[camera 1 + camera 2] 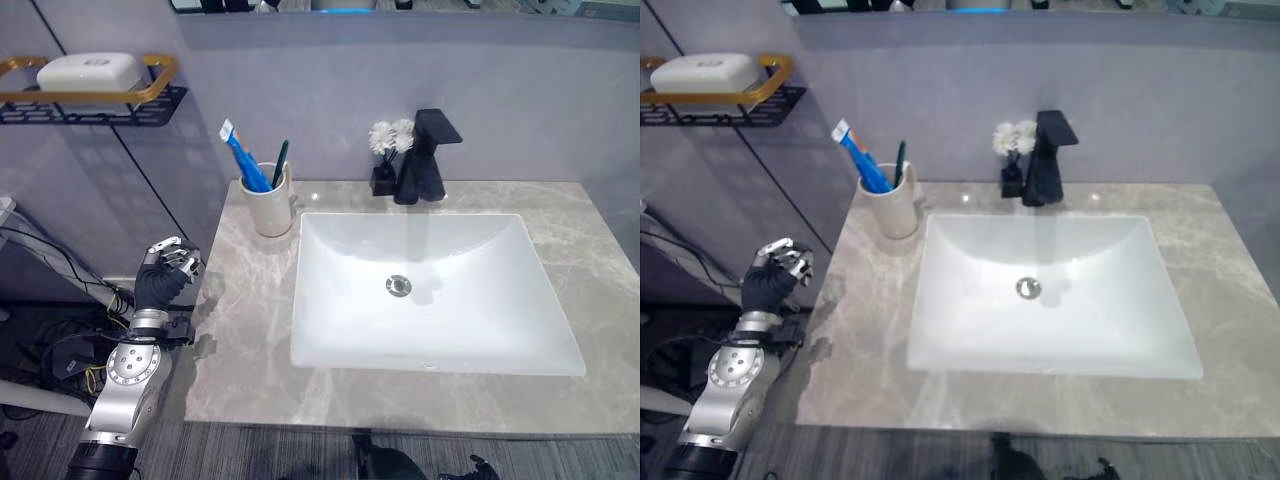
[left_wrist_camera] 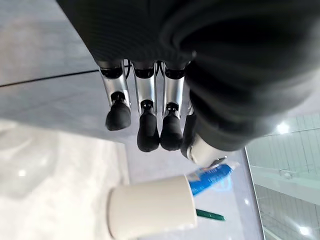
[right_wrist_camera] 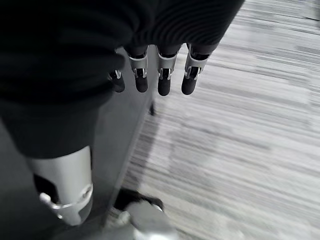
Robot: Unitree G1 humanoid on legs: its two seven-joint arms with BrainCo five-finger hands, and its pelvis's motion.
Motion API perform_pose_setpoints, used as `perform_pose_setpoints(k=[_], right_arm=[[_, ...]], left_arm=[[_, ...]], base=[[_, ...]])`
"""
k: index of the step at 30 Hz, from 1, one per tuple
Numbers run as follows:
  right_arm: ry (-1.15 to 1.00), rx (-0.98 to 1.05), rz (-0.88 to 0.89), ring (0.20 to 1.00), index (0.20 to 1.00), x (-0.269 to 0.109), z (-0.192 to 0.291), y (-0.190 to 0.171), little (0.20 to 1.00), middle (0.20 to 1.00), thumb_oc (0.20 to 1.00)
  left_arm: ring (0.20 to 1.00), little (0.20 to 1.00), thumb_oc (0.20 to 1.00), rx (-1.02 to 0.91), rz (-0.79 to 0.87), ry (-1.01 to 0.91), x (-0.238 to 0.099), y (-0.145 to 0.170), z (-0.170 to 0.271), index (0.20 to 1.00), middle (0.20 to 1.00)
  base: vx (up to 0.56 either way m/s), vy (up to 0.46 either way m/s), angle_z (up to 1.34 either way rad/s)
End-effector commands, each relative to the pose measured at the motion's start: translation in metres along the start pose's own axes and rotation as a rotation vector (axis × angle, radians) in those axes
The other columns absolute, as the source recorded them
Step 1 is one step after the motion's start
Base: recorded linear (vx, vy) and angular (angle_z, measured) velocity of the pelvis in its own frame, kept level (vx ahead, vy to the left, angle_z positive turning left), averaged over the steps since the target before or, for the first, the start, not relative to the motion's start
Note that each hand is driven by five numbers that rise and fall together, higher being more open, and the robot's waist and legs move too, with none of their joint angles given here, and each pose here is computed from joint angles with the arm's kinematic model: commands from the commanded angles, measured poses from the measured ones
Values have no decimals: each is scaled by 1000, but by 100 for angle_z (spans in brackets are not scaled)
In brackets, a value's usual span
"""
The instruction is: Put brush and paste in cup on sink, flatten towel.
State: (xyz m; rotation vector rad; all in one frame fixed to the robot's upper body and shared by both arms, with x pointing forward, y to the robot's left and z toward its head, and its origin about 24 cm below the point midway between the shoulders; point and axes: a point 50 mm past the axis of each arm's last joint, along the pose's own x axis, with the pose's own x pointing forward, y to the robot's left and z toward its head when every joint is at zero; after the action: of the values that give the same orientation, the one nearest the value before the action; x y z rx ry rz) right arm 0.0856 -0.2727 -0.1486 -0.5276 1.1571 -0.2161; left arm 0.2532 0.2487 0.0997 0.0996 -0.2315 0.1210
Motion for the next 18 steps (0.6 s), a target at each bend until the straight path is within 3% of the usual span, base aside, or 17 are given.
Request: perform_pose_setpoints(k=[1, 18], right_arm=[[-15, 35, -10, 1000, 1000, -1, 1, 3, 1000, 1000, 1000], [-208, -204, 90, 1000, 1000, 1, 47, 14, 1000, 1000, 1000]], left_arm=[[200, 200, 200, -5, -11, -119, 8, 7, 27, 200, 200], [200, 200, 200, -69, -121, 2, -5, -3, 9, 200, 200]], base=[[131, -60, -5], [66, -21, 3]])
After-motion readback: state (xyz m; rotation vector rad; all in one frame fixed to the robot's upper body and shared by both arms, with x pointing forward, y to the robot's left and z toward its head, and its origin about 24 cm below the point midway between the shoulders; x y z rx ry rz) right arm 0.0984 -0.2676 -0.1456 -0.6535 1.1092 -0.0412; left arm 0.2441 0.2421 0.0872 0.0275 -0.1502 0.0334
